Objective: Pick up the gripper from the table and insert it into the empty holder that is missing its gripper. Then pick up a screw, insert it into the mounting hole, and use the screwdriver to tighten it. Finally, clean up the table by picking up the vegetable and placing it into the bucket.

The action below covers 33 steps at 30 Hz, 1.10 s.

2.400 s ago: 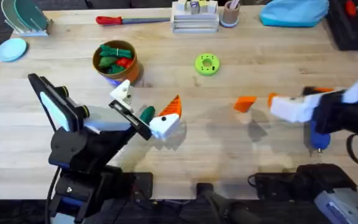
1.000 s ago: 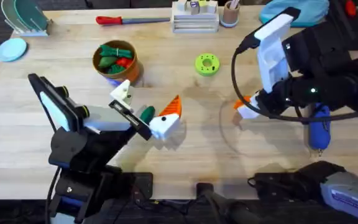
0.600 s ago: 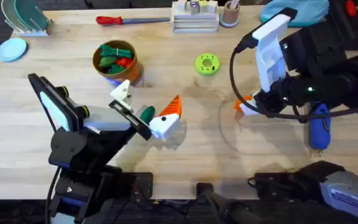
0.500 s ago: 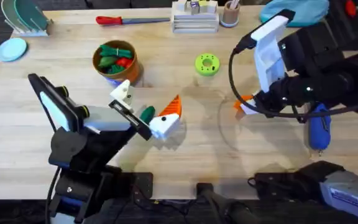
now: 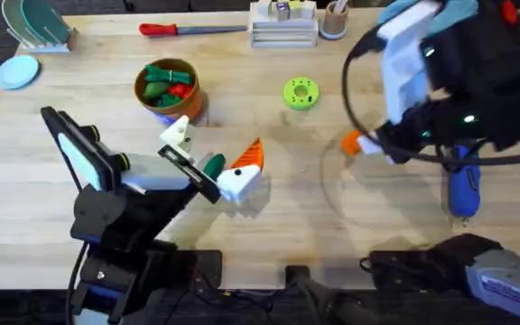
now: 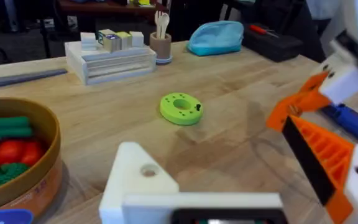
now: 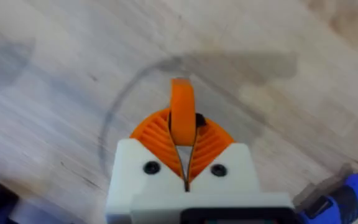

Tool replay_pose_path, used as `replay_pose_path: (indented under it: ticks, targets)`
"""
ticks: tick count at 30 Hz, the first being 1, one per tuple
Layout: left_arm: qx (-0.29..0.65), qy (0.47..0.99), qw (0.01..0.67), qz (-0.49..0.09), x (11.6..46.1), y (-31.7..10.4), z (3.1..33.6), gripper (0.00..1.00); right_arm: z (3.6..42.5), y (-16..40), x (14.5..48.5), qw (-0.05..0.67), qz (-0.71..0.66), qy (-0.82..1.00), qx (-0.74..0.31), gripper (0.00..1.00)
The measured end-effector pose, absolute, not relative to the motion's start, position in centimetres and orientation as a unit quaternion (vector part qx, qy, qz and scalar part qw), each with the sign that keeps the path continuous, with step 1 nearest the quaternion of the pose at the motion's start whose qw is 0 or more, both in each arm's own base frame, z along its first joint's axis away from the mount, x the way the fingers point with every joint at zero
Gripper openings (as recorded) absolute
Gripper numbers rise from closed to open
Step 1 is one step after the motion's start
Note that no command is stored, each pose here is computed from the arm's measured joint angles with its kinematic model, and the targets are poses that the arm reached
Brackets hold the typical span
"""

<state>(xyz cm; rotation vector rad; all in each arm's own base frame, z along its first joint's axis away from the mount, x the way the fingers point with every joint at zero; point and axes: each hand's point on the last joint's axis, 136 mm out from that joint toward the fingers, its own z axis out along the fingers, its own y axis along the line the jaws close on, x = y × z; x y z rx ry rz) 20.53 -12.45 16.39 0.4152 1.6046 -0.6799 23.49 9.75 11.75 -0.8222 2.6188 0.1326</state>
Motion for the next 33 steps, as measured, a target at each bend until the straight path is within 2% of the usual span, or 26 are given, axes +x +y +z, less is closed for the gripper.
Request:
replay_pose_path:
  ticks: [8,11,15,24,33]
  targets:
    - [0.181,0.699,0.625,-0.296,20.5,-12.5,16.4,0.991,21.0,12.3,25.0,0.344,0.134,0.901,-0.228,0.010]
    - [0.181,0.699,0.625,-0.296,20.5,-12.5,16.4,0.991,22.7,13.0,24.5,0.361,0.175,0.896,-0.193,0.010]
    - [0.181,0.699,0.625,-0.296,20.5,-12.5,16.4,0.991,22.8,14.4,23.6,0.331,0.238,0.899,-0.159,0.009]
    - [0.184,0.698,0.624,-0.299,20.4,-12.6,16.4,0.991,22.1,18.2,21.8,0.234,0.363,0.888,-0.156,0.009]
    - [0.280,0.665,0.580,-0.379,17.0,-15.7,16.4,0.991,21.0,21.0,20.6,0.129,0.452,0.868,-0.158,0.009]
